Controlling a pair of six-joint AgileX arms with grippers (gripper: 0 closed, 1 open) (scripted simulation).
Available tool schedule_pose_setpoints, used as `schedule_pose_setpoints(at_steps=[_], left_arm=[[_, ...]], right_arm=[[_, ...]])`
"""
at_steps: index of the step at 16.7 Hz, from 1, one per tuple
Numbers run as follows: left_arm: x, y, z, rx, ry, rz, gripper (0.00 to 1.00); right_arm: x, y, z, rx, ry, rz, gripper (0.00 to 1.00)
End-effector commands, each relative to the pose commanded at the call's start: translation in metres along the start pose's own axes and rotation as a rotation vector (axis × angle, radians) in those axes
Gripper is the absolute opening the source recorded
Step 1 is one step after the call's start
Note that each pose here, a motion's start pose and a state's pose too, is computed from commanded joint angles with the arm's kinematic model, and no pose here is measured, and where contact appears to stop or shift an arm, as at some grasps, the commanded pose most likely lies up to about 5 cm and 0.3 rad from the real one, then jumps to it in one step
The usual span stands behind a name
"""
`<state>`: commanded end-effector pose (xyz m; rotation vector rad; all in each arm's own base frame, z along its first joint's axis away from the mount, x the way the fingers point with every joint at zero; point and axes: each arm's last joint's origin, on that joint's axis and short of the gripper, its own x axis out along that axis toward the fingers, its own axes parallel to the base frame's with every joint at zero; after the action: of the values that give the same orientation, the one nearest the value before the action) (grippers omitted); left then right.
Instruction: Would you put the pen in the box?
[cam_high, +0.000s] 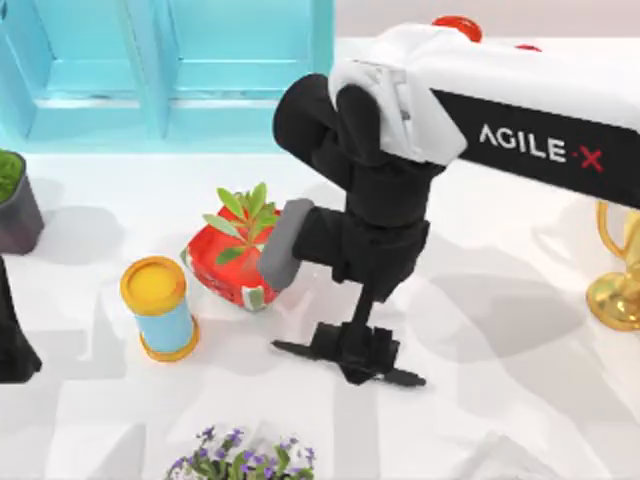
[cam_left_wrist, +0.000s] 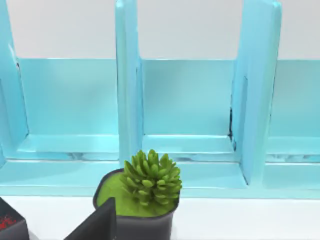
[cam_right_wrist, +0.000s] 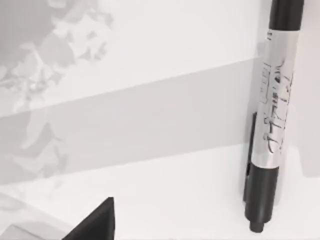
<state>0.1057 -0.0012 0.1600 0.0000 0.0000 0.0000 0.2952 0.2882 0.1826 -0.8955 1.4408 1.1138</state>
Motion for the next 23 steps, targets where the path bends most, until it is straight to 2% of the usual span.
schedule_pose_setpoints(at_steps=[4, 10, 13, 19, 23], left_arm=[[0.0, 0.0, 0.0, 0.0, 0.0, 0.0, 1.0], [0.0, 0.0, 0.0, 0.0, 0.0, 0.0, 1.0], [0.0, 0.0, 0.0, 0.0, 0.0, 0.0, 1.0], [0.0, 0.0, 0.0, 0.0, 0.0, 0.0, 1.0], [0.0, 0.0, 0.0, 0.0, 0.0, 0.0, 1.0]], right_arm=[[-0.003, -0.014, 0.006, 0.009, -0.003, -0.006, 1.0], [-0.003, -0.012, 0.007, 0.005, -0.005, -0.007, 1.0], [0.019, -0.014, 0.008, 0.01, 0.001, -0.003, 1.0], [0.089, -0.015, 0.008, 0.007, -0.008, -0.009, 1.0], [0.097, -0.015, 0.006, 0.009, -0.003, -0.006, 1.0]])
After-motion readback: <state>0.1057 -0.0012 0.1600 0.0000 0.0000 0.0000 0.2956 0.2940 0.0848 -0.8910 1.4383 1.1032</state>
